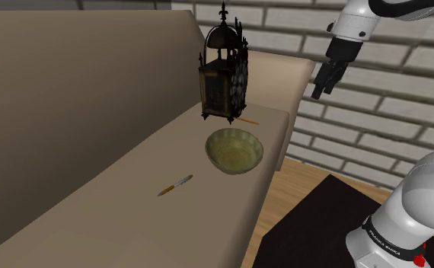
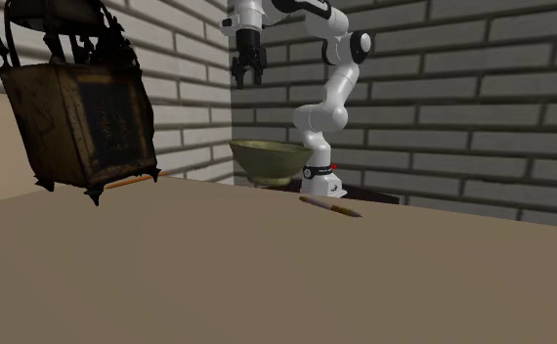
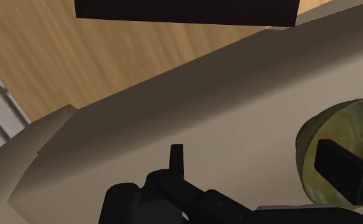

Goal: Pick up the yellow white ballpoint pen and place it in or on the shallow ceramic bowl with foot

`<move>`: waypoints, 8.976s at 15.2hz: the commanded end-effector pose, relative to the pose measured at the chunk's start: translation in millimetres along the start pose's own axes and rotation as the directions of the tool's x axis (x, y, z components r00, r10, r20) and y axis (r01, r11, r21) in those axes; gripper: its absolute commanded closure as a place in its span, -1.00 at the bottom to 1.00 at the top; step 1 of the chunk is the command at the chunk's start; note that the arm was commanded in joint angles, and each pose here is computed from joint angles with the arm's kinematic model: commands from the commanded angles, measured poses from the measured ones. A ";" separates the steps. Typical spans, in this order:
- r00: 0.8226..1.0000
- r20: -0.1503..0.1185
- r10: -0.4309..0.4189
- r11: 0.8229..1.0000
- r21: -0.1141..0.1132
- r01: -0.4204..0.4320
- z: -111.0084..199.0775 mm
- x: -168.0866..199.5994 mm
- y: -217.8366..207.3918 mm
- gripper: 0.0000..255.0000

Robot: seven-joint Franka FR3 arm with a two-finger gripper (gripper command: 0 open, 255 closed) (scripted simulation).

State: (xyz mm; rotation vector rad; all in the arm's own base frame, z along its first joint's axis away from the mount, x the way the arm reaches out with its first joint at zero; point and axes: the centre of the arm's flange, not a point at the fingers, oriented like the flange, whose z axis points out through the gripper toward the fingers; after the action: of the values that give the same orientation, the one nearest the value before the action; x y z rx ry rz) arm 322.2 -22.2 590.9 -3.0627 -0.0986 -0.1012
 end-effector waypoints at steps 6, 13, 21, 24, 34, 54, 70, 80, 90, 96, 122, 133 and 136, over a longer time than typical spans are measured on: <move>0.983 0.001 -0.182 0.983 -0.010 0.182 28.3 50.6 -32.6 -1.00; 0.905 0.005 -0.425 0.905 -0.023 0.425 68.4 109.9 -92.1 -1.00; 0.745 0.013 -0.667 0.744 -0.037 0.667 115.5 156.8 -175.1 -1.00; 0.667 0.017 -0.745 0.666 -0.041 0.745 133.5 167.8 -209.0 -1.00; 0.357 0.034 -0.933 0.355 -0.052 0.933 195.0 177.1 -326.2 -1.00; 0.016 0.053 -0.998 0.013 -0.055 0.998 295.9 148.6 -431.1 -1.00; 0.016 0.053 -0.998 0.013 -0.055 0.998 295.8 148.6 -431.1 -1.00; -0.082 -0.022 -0.996 -0.085 0.228 0.970 279.4 169.8 -358.7 -1.00; -0.082 -0.022 -0.996 -0.085 0.228 0.970 297.8 165.5 -358.8 -1.00; -0.082 -0.022 -0.996 -0.085 0.228 0.970 297.5 165.2 -358.6 1.00; -0.024 0.026 -0.999 -0.022 0.078 0.997 309.5 131.1 -473.3 -1.00; -0.024 0.027 -0.999 -0.022 0.078 0.997 308.4 128.9 -473.4 1.00; -0.024 0.027 -0.999 -0.022 0.078 0.997 309.3 129.6 -472.7 1.00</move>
State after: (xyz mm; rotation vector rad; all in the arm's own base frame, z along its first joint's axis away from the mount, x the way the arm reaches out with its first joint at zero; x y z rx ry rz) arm 443.0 479.7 334.3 -2.1010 -2.2872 -0.0645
